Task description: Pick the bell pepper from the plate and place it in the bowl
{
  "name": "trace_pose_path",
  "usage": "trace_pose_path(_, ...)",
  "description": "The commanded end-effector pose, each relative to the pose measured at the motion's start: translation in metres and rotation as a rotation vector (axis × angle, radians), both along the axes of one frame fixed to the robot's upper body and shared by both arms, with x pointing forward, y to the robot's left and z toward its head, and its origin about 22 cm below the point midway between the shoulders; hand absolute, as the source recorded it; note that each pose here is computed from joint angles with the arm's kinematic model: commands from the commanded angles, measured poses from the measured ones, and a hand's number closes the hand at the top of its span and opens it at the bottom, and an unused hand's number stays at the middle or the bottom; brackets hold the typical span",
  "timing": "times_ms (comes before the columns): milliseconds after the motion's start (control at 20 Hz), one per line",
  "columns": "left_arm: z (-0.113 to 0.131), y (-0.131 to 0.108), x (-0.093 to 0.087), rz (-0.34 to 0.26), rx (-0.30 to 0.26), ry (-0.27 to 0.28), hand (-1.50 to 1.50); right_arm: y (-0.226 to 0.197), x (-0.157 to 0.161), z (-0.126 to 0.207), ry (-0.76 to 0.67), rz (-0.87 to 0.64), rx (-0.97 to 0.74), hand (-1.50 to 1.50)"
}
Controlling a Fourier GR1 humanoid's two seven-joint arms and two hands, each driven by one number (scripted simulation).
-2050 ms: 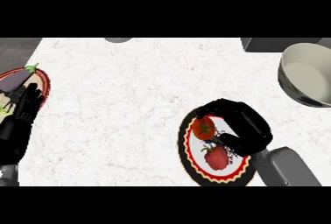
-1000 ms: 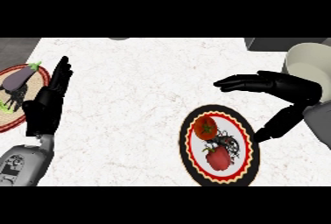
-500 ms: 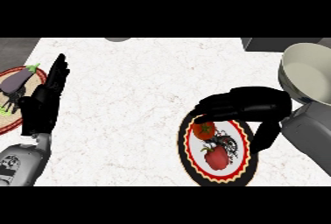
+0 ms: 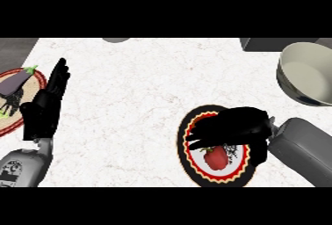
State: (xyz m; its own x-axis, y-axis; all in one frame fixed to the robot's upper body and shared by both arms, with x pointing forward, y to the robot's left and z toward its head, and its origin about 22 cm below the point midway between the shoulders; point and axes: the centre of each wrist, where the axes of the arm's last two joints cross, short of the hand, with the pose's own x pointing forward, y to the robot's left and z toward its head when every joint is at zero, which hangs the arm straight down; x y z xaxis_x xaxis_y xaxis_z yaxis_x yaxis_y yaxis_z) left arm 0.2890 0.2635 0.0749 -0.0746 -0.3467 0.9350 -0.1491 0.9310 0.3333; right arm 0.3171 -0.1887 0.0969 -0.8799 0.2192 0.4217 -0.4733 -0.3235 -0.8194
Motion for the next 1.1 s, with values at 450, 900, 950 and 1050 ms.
trace_pose_path(450,0.002,-0.001,-0.006,0.020,-0.012,0.007,0.00,0.018,-0.014,-0.038,-0.041,-0.013,-0.174,-1.50)
trace_pose_path(900,0.011,0.003,0.003,0.009,0.009,0.001,0.00,0.044,-0.009,-0.091,-0.026,0.018,-0.172,-1.50)
trace_pose_path(950,0.002,0.015,0.005,0.005,0.001,-0.009,0.00,0.056,-0.005,-0.087,-0.019,0.008,-0.173,-1.50)
trace_pose_path(1050,0.001,-0.002,-0.019,0.002,0.000,0.007,0.00,0.043,-0.016,-0.093,-0.020,0.003,-0.166,-1.50)
